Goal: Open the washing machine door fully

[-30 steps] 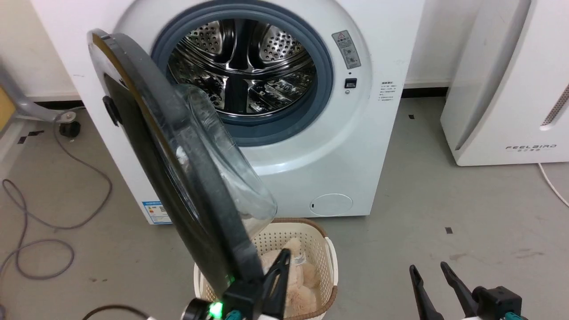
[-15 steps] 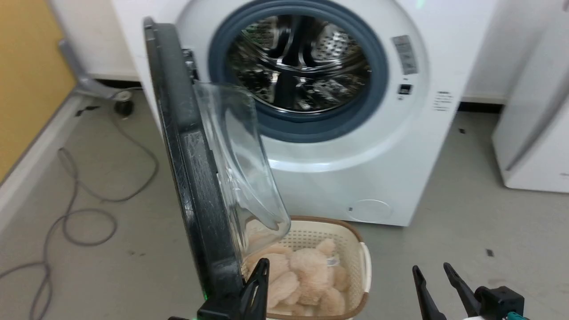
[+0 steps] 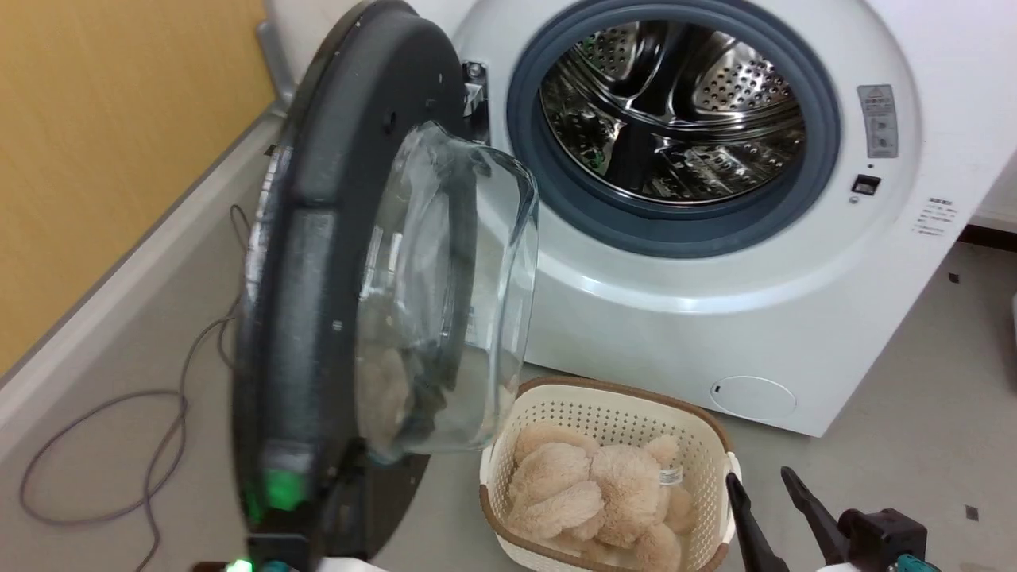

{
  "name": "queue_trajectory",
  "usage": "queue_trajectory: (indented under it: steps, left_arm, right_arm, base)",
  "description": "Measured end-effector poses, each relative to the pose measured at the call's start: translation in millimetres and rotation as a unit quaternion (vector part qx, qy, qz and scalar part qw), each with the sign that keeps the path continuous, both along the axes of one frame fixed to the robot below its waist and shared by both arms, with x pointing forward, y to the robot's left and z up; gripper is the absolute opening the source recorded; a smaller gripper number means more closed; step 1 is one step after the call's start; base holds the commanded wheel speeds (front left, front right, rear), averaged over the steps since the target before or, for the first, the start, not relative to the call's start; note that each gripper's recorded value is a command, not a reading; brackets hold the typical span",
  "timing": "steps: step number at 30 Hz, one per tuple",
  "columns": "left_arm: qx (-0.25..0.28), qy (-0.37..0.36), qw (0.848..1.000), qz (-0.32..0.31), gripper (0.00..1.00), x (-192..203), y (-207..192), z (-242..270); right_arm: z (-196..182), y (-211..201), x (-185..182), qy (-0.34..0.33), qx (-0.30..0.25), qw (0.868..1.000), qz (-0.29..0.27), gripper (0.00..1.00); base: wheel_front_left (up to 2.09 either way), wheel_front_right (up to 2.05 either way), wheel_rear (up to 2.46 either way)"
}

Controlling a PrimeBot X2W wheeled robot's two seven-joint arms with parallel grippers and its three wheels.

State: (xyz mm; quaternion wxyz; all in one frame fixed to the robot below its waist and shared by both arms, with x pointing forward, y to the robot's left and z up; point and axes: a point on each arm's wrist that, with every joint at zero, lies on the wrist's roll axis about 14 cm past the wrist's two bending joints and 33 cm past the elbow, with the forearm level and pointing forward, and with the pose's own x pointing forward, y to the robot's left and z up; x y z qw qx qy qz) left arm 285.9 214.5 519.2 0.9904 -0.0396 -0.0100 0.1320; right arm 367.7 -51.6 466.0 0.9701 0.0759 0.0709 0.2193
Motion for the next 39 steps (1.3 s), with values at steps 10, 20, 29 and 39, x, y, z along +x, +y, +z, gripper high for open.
queue_trajectory:
  steps: [10, 20, 29, 39]
  left_arm:
    - [0.039, -0.036, 0.995, 0.087, 0.0, 15, 87, 29]
    - [0.061, -0.035, 0.988, 0.139, 0.0, 38, 158, 45]
    - [0.056, 0.009, 0.98, 0.19, 0.0, 38, 217, 27]
    - [0.063, -0.008, 0.979, 0.196, 0.0, 39, 220, 28]
  right_arm:
    - [-7, -8, 1, 0.011, -0.001, 1.0, -0.013, 1.0]
    - [-14, -20, 4, 0.022, -0.003, 0.999, -0.031, 1.0]
    - [-18, -23, 5, 0.029, -0.006, 0.999, -0.035, 1.0]
    - [-12, -27, 5, 0.019, -0.003, 0.999, -0.043, 1.0]
  base:
    - [0.0, 0.0, 0.0]
    - [0.0, 0.0, 0.0]
    - [0.0, 0.0, 0.0]
    - [0.0, 0.0, 0.0]
